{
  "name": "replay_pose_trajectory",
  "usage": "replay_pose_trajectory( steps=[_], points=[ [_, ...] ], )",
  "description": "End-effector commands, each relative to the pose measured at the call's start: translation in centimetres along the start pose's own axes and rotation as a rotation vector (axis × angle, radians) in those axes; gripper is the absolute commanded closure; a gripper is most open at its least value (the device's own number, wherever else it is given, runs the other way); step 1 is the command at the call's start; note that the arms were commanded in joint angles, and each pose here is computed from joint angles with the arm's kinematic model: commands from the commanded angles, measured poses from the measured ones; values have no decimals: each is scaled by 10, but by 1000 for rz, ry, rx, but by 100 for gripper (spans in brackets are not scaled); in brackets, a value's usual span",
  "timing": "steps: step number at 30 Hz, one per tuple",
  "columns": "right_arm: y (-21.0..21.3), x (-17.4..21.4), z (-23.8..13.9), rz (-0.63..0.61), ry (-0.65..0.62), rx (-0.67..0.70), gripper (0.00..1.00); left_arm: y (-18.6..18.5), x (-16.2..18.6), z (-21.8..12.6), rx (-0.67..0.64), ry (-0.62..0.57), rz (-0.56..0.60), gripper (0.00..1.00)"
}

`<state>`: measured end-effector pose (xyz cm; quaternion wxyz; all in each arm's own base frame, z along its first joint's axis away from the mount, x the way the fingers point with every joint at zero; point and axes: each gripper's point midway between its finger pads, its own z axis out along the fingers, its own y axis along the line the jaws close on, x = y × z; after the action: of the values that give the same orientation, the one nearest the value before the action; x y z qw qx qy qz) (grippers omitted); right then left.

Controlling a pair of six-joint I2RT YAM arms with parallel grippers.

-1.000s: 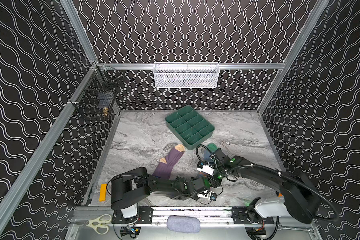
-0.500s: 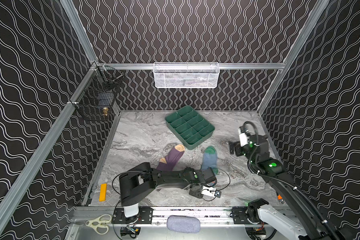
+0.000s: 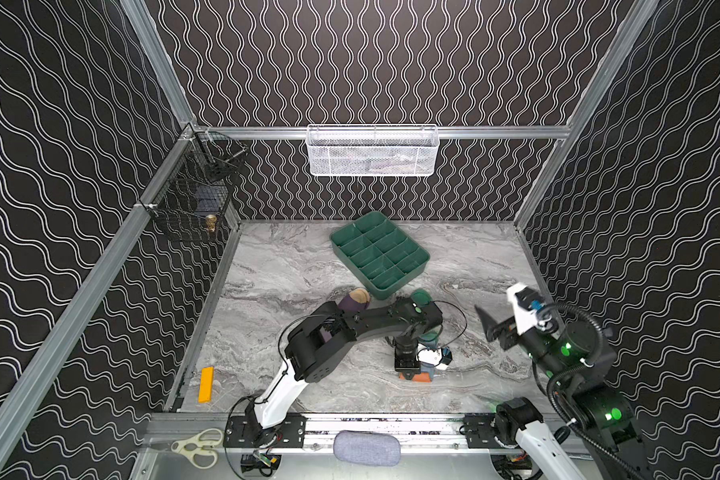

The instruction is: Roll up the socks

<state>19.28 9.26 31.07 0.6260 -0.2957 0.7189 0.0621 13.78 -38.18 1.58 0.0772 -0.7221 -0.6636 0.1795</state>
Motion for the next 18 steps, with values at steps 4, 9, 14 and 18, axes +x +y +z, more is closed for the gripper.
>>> replay_pose_trajectory(
  steps=[4,9,14,18],
  points=[
    [60,87,-11,-404,247,-350,19,24,7,14,25,48,-141,87],
    [82,124,-9,-490,305,-472,25,37,3,22,51,45,-184,87],
    [94,144,0,-506,291,-509,27,47,4,30,71,33,-226,86],
    [96,157,11,-580,317,-514,26,51,4,34,84,24,-239,86]
  ],
)
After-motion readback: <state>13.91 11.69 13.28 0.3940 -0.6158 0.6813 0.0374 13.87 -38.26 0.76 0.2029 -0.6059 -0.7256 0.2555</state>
